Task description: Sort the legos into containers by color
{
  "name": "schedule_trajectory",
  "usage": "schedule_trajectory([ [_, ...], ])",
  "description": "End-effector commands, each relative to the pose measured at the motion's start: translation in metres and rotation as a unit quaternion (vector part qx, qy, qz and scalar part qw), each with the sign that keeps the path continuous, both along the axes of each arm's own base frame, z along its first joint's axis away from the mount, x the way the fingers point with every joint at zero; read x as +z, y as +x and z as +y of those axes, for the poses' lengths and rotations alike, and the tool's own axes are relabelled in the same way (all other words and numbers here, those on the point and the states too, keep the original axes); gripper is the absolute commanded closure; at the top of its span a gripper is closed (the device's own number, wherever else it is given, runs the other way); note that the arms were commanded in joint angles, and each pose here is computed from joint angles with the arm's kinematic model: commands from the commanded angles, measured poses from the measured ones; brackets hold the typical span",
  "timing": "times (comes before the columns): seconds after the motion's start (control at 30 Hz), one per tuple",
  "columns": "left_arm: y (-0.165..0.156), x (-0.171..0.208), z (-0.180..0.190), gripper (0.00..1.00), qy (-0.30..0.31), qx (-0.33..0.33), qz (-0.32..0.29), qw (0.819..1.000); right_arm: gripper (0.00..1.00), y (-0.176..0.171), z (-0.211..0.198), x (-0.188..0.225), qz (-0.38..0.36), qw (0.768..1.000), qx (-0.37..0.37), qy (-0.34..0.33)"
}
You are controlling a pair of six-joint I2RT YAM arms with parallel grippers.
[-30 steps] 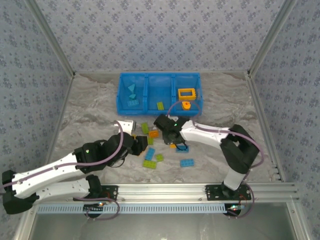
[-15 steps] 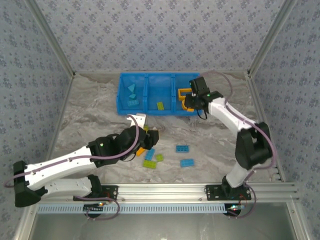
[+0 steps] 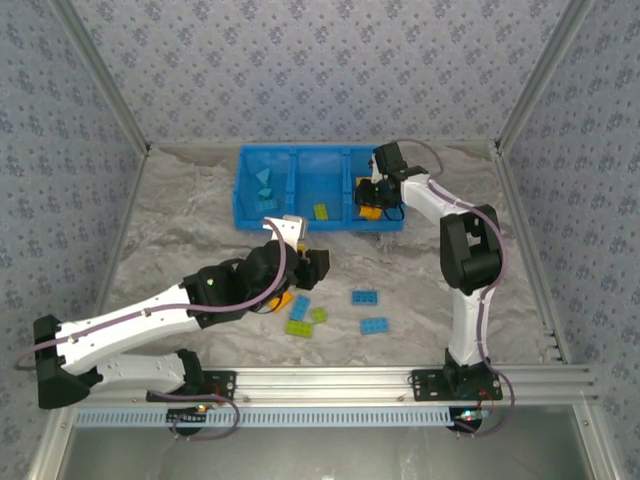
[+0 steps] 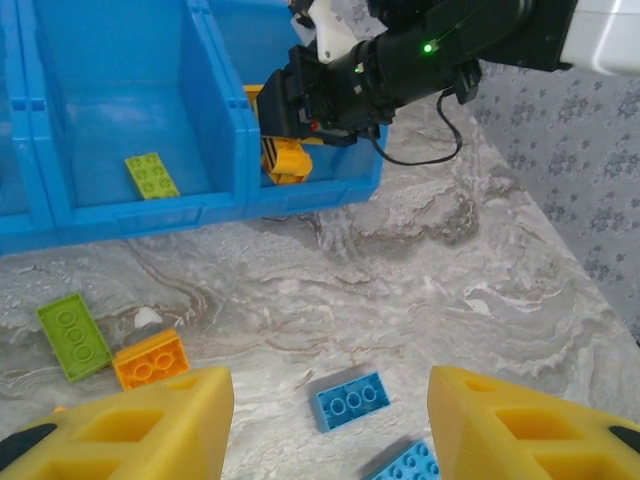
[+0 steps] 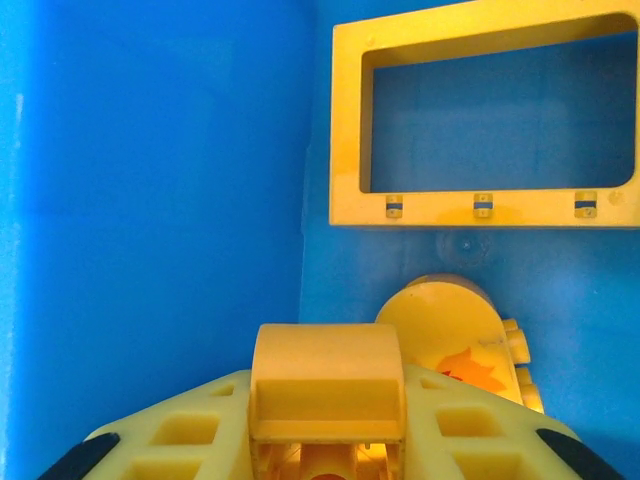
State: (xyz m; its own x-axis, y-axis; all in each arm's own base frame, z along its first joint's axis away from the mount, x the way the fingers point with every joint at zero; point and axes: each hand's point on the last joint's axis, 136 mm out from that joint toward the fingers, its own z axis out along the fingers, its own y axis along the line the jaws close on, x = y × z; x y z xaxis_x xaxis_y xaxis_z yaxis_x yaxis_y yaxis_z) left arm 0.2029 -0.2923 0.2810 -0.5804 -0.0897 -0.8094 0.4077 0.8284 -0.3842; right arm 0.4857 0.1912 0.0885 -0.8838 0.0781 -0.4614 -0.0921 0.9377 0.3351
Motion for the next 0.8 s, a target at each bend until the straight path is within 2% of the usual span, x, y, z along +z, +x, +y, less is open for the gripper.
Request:
schedule_trajectory([
  [0.0,0.001,0.016,-0.007,0.46,-0.012,-0.010,-0.011,1.000,0.59,0.005,0.003,-0.002,0.012,1.000,-0.002,0.012],
  [0.1,0.002,0.016,-0.004,0.46,-0.009,-0.006,-0.011,1.000,0.49,0.006,0.001,0.004,0.008,1.000,-0.002,0.007],
  [0.17,0.001,0.014,-0.001,0.46,-0.006,-0.002,-0.009,1.000,0.47,0.006,0.001,0.017,-0.004,1.000,-0.002,0.004],
  [0.3,0.002,0.012,0.004,0.46,-0.002,0.007,-0.006,1.000,0.47,0.006,-0.007,0.051,-0.037,0.999,-0.015,-0.003],
  [0.47,0.007,-0.003,0.022,0.46,0.037,0.054,0.015,0.998,0.49,-0.004,-0.020,0.123,-0.109,0.993,-0.038,-0.009],
  [0.53,0.013,-0.018,0.035,0.46,0.061,0.091,0.045,0.993,0.49,-0.019,-0.024,0.160,-0.157,0.987,-0.042,-0.013],
  [0.6,0.021,-0.040,0.058,0.46,0.083,0.137,0.100,0.982,0.49,-0.039,-0.023,0.189,-0.206,0.978,-0.042,-0.008],
  [0.67,0.029,-0.066,0.082,0.46,0.092,0.186,0.162,0.965,0.48,-0.072,-0.010,0.214,-0.269,0.963,-0.019,0.013],
  [0.77,0.037,-0.106,0.110,0.43,0.090,0.240,0.246,0.935,0.45,-0.133,0.015,0.221,-0.335,0.941,0.038,0.042],
])
